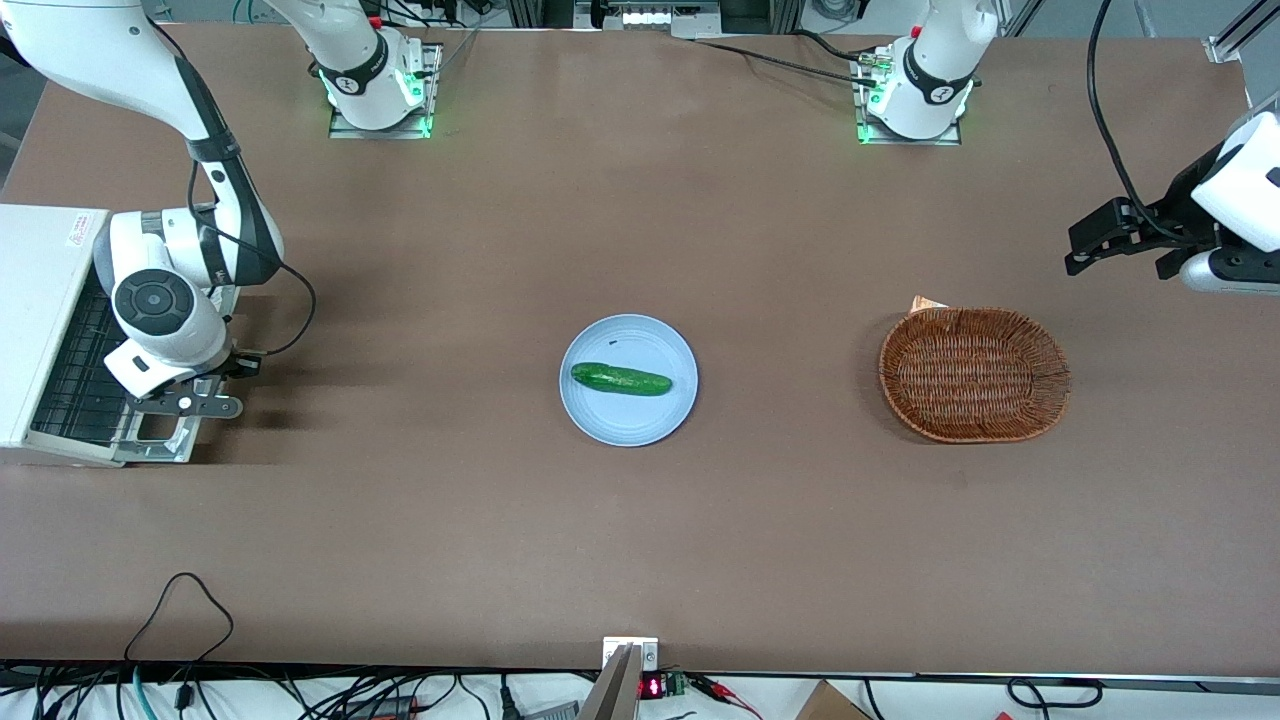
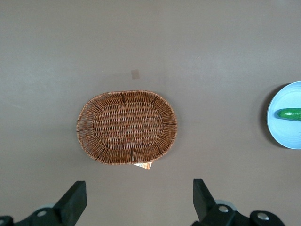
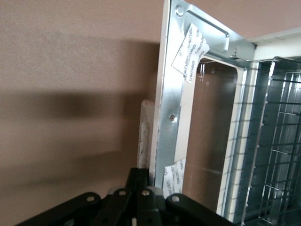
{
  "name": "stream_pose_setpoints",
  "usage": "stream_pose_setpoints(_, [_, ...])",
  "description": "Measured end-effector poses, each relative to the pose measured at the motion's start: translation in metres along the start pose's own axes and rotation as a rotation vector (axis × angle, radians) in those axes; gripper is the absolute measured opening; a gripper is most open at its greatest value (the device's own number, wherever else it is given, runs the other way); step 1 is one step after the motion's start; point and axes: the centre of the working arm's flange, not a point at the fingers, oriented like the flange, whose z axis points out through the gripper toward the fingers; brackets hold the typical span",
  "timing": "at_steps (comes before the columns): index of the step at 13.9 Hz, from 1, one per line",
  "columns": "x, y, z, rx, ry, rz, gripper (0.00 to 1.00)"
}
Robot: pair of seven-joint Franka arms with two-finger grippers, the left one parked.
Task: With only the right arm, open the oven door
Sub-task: 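Hook the right gripper behind the door handle and pull the door downward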
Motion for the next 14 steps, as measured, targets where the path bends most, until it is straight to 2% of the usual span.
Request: stream_pose_setpoints(14, [0.004, -0.023, 0.047, 0.031, -0.003, -0.023, 0.01])
